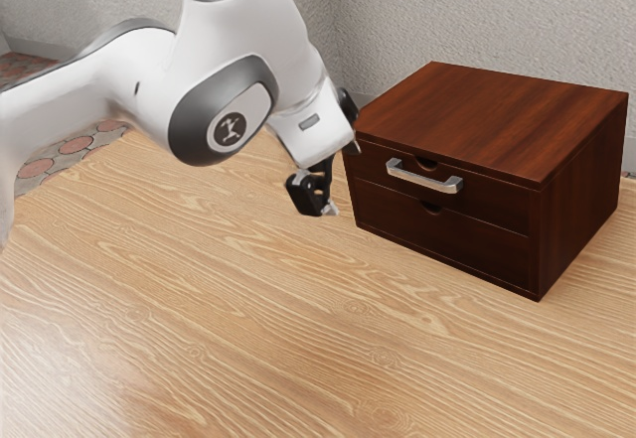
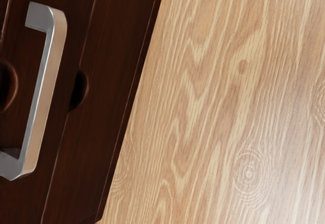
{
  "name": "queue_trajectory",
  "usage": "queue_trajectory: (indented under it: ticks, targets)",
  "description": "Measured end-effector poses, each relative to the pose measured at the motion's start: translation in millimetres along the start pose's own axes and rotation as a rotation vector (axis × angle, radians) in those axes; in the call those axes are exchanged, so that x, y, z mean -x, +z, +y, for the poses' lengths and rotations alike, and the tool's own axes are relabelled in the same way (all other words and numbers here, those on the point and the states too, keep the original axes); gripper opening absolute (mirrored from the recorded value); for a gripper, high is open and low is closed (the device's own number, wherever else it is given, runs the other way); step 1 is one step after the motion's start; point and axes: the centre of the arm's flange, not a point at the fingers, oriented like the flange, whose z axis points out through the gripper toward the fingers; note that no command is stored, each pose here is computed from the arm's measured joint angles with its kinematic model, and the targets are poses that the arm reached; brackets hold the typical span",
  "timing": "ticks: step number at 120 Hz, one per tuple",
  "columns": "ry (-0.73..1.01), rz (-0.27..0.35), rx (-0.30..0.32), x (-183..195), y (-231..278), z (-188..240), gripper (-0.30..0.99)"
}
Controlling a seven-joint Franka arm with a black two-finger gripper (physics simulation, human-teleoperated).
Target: Pull the drawer handle with one arm to open the drawer
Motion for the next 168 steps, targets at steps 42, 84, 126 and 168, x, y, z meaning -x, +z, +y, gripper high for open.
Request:
queue_trajectory:
  ticks: [42, 84, 126, 168]
  targets:
    - [0.007, -0.037, -0.028, 64, 18, -18, 0.69]
    - [0.186, 0.020, -0.043, -14, 7, 1, 0.69]
    - [0.183, -0.004, -0.061, 9, 22, -7, 0.69]
    - [0.249, 0.010, -0.086, -26, 25, 2, 0.69]
